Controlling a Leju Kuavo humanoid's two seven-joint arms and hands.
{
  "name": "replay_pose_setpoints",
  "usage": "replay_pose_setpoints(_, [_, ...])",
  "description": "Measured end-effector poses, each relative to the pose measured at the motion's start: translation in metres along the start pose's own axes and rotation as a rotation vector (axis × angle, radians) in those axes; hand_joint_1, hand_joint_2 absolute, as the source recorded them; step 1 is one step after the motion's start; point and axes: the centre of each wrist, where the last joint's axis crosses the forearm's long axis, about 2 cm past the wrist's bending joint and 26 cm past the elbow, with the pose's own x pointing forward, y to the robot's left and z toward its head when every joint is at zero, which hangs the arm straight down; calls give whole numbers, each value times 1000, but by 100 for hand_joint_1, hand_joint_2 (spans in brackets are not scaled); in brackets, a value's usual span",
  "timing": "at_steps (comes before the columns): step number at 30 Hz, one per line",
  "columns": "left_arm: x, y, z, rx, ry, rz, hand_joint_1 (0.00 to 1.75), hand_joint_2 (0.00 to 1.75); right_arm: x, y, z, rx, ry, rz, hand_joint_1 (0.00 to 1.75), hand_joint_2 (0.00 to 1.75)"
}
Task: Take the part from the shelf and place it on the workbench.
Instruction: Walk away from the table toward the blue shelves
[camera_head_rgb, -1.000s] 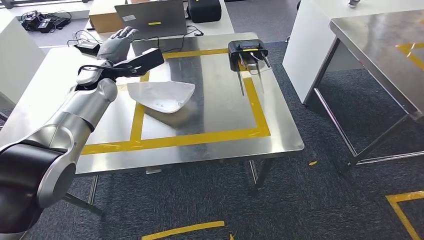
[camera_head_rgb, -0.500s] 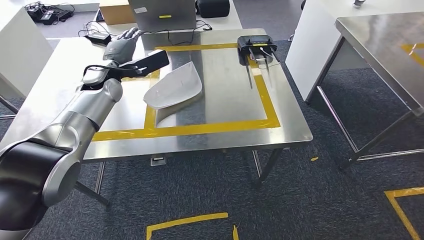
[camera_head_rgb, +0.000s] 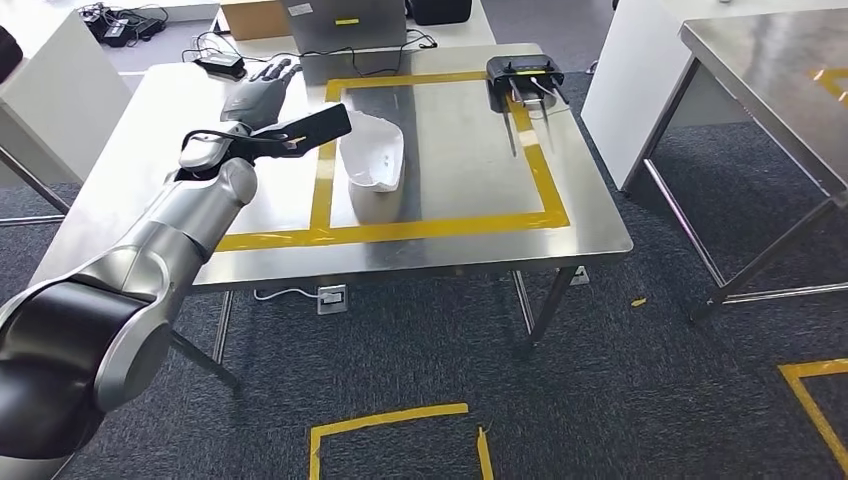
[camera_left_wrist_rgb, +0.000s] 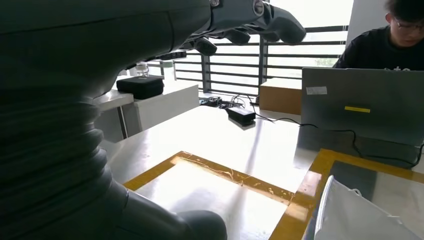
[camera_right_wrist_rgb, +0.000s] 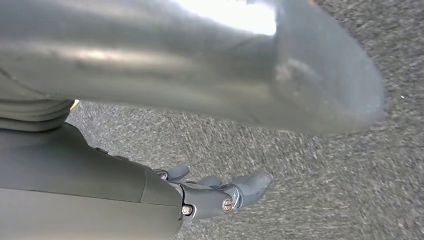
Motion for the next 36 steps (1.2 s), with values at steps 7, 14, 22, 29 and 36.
replay_pose_setpoints(7, [4,1,-2,2,-9,1,0,175,-1,1,1,2,3,0,0,0])
replay_pose_setpoints(14, [4,2,-2,4,-10,1,0,175,1,0,0,0,-2,0,0,0])
replay_pose_setpoints(22, [-1,4,-1,5,1,-6,0,175,4,0,-1,3,-5,2,0,0])
replay_pose_setpoints(29, [-3,1,1,0,-3,-3,0,175,4,2,-1,7,-5,1,0,0])
replay_pose_setpoints(36, [-1,2,0,4,-12,-3,0,175,2,3,0,10,-1,1,0,0])
